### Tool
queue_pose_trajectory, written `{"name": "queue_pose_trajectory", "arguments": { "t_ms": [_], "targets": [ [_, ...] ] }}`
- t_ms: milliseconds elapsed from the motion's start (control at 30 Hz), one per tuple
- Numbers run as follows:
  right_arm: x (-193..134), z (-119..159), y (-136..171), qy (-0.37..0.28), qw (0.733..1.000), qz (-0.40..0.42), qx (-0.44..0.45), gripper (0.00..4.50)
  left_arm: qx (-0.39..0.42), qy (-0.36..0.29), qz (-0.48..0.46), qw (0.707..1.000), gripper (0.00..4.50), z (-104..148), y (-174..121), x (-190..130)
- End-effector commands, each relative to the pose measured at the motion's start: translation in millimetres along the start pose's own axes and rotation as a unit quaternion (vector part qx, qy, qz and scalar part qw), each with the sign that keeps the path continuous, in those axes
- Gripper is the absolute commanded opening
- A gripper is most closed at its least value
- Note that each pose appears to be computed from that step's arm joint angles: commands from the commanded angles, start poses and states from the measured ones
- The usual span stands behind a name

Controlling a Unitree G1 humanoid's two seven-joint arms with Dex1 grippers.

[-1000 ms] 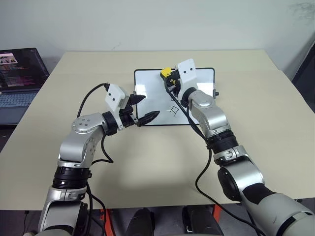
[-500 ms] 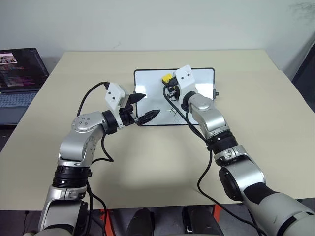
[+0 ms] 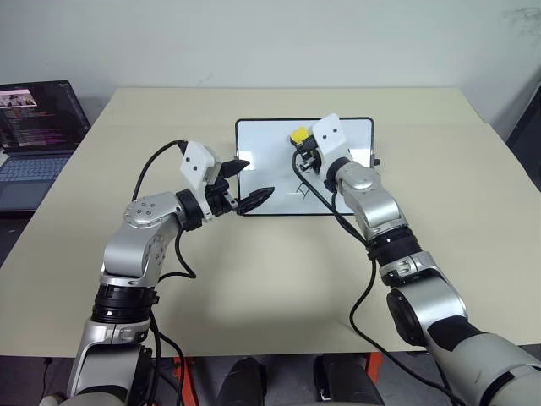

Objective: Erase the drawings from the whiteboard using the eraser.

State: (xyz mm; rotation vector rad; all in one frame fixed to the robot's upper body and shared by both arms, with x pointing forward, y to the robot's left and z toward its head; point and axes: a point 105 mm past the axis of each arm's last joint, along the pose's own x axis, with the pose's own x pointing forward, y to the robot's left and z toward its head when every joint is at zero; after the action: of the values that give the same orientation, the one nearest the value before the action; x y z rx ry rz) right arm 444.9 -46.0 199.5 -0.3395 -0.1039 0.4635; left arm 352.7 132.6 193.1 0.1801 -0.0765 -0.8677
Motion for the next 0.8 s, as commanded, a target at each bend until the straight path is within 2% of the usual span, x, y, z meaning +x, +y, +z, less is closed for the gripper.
{"name": "queue_pose_trajectory", "arguments": {
  "t_ms": [33, 600, 800],
  "targets": [
    [-8.6, -9.3, -19.4, 0.018, 1.0, -0.021, -0.015, 1.06, 0.018, -0.027, -0.005, 0.999, 4.5, 15.8, 0.0, 4.4],
    [-36.6, -37.3, -32.5, 0.059, 0.998, -0.026, -0.025, 1.06, 0.019, -0.03, -0.012, 0.999, 4.5, 17.2, 1.3, 7.7],
    [-40.0, -33.1, -36.0, 0.055, 0.998, -0.029, -0.026, 1.06, 0.021, -0.029, -0.013, 0.999, 4.5, 17.3, 0.9, 7.9]
  ]
}}
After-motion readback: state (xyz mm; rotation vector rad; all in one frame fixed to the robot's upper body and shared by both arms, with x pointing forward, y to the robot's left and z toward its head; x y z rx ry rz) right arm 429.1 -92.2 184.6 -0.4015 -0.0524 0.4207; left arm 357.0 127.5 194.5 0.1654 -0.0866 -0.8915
